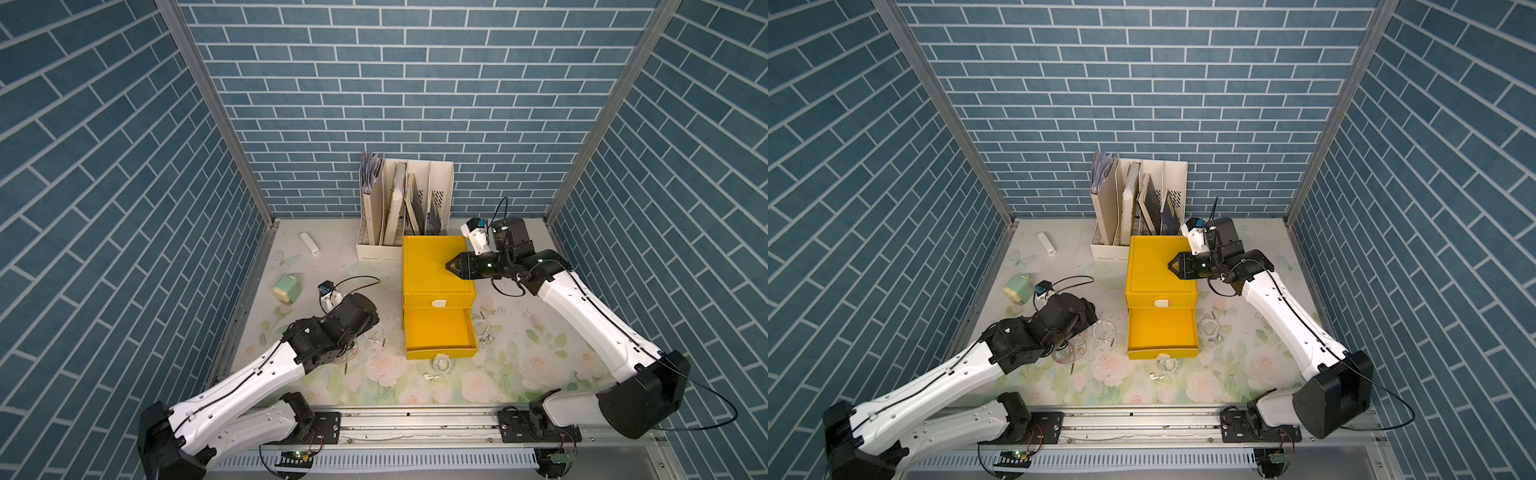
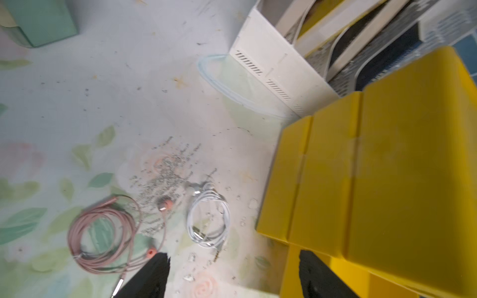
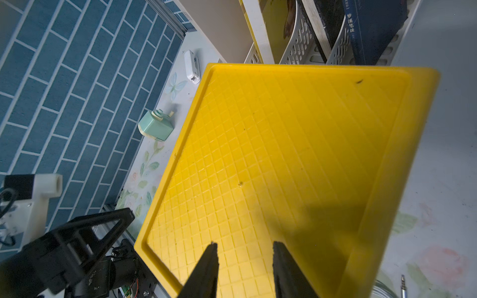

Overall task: Place the wired earphones into the drawer by color
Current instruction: Pick up the wired earphones from the center of the board.

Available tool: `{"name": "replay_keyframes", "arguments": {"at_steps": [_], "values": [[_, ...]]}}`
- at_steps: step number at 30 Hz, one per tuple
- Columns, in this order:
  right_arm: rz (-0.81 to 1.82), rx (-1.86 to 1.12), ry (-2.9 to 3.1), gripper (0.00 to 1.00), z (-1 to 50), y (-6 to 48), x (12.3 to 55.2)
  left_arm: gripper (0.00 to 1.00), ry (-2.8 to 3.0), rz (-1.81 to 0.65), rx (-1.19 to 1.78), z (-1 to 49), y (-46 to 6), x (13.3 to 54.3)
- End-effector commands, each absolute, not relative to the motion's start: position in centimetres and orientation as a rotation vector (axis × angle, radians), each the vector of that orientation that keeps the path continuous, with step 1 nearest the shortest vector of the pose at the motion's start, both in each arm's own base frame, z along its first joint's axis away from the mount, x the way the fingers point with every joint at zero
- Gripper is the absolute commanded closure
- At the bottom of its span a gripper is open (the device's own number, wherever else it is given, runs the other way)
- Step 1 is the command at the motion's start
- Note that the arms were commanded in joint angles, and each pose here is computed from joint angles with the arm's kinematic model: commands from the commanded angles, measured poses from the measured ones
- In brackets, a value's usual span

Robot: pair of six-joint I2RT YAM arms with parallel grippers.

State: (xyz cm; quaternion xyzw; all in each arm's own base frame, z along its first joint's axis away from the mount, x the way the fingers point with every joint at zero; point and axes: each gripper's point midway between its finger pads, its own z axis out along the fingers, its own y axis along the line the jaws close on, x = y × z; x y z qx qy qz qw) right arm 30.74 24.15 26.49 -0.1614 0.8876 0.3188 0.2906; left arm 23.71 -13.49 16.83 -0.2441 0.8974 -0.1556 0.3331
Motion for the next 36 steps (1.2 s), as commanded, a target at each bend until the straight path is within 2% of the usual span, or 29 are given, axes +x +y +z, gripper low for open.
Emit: {"name": "replay_keyframes", "arguments": {"at_steps": [1,7,20,36], "values": [[0.808,-0.457,2.365,0.6,26.2,23.4,30.2,0.16,2.411,-0.441,-0.549,15.6,-12.9,24.2],[0.79,-0.461,2.361,0.59,26.2,23.2,30.1,0.16,2.439,-0.441,-0.576,14.0,-11.2,24.7],[0.756,-0.463,2.39,0.59,24.6,22.4,29.4,0.13,2.635,-0.364,-0.664,6.4,-8.9,23.6],[0.754,-0.461,2.41,0.59,23.1,22.1,28.7,0.17,2.763,-0.234,-0.621,3.7,-7.9,22.4]]}}
